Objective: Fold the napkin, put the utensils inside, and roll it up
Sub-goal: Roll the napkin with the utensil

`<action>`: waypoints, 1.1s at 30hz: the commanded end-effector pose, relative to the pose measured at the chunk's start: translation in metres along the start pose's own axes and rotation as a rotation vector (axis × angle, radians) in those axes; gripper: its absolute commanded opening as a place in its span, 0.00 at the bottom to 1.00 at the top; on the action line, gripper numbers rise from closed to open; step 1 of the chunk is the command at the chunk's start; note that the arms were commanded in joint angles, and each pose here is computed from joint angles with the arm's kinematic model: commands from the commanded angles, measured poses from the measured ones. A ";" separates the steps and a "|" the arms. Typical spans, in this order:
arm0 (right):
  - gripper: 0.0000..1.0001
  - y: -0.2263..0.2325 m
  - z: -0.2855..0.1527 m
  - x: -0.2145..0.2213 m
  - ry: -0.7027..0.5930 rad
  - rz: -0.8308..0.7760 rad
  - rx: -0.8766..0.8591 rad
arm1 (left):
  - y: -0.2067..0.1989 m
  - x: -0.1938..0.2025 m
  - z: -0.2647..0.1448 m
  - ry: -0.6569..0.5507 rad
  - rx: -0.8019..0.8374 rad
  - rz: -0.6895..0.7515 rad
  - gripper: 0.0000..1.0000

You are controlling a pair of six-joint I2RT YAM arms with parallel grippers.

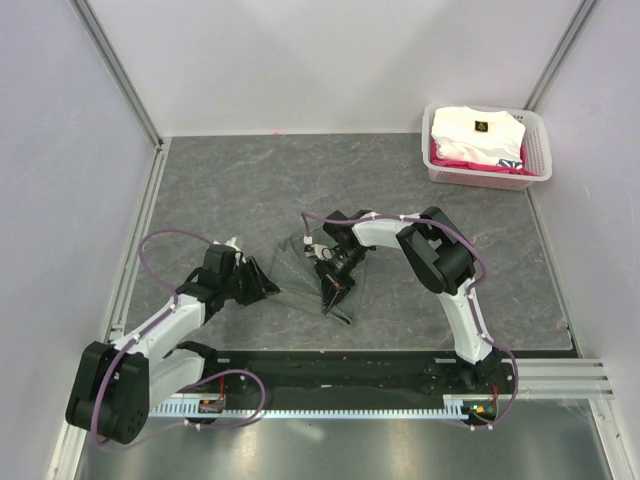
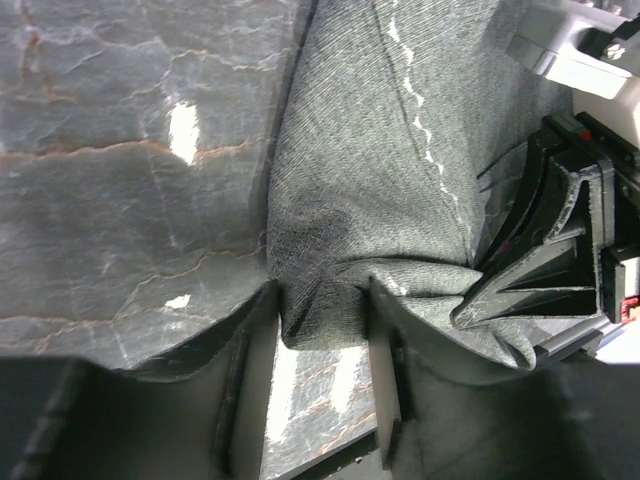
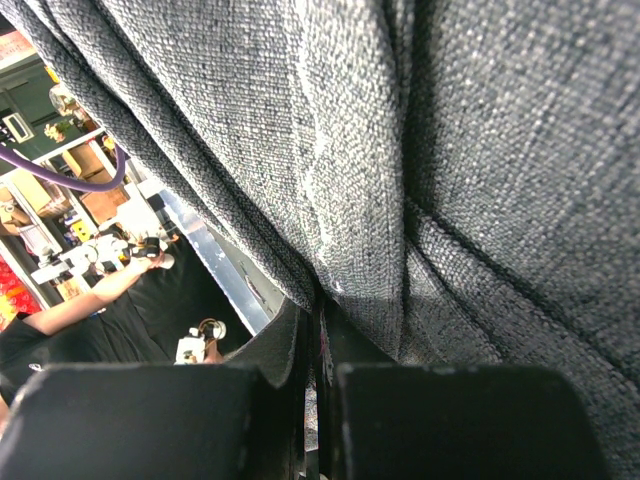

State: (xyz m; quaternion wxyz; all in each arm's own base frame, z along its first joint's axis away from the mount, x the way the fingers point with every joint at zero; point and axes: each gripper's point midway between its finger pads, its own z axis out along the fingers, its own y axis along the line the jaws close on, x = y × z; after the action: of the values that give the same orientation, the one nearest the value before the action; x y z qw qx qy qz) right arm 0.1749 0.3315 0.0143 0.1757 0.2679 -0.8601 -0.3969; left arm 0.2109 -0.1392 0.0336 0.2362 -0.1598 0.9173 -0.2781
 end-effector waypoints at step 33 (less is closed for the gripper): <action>0.67 0.056 -0.100 -0.022 -0.511 -0.428 0.468 | 0.011 0.015 0.002 0.227 -0.134 0.011 0.02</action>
State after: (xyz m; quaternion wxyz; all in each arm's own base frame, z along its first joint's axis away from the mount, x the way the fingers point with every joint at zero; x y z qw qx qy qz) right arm 0.2219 0.3214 0.1117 -0.1181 0.3542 -0.8752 -0.3076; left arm 0.2053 -0.1437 0.0230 0.1391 -0.1622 0.9443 -0.2503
